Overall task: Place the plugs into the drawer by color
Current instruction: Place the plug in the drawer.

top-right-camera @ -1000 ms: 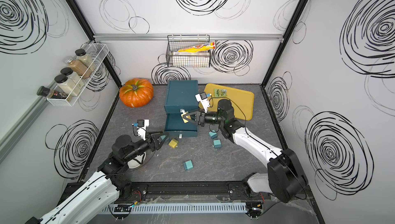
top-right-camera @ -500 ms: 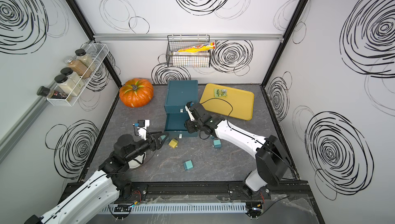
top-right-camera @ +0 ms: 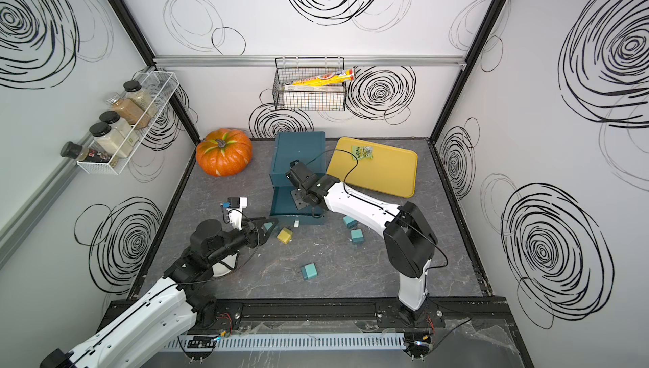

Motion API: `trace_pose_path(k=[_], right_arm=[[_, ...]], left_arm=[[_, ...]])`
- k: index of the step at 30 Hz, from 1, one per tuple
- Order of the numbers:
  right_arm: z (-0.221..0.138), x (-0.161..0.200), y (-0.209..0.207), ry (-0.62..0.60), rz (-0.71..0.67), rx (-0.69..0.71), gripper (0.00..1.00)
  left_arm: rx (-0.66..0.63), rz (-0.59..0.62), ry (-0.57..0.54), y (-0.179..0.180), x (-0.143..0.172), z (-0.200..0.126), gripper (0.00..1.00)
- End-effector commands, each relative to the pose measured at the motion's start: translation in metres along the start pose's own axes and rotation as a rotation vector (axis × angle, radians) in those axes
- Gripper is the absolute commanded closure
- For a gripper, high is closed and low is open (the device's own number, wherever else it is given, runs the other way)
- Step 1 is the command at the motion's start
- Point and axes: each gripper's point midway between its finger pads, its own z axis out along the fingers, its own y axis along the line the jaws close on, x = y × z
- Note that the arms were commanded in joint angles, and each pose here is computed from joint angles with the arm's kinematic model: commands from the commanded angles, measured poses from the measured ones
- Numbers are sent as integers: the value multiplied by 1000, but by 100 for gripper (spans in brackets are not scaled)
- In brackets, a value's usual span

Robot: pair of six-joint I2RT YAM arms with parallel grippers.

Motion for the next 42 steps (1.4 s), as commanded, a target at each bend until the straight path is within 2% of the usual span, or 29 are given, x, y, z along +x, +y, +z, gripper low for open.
trace_pose_path(k=[1,6,9,11,13,17,22,29,35,42], right_arm=[[17,45,-7,187,-37,49,87],[9,49,-6,174,-56,93,84],[-6,37,-7,107,-78,118,85],[-24,19,-1,26,-91,73,86],[-34,7,12,-25,-164,-10,84],[-41,7,42,55,-373,-169,86],[-29,3,58,90,-519,-225,86],[0,4,69,152,-688,-248,87],[24,15,64,211,-779,-216,87],[46,28,56,260,-840,-169,85]], left_arm=[[5,26,-38,-3,-9,-2,17],[8,26,-40,-3,-10,-2,17],[9,26,-40,-4,-10,-3,17],[10,27,-41,-4,-10,-3,17],[6,29,-44,-4,-11,-3,17],[-31,13,-54,3,-11,-5,17],[-107,-40,-114,17,-17,-14,24],[-157,-67,-137,29,-15,-22,31],[-148,-77,-95,33,-9,-14,30],[-133,-75,-98,31,-9,-14,29]])
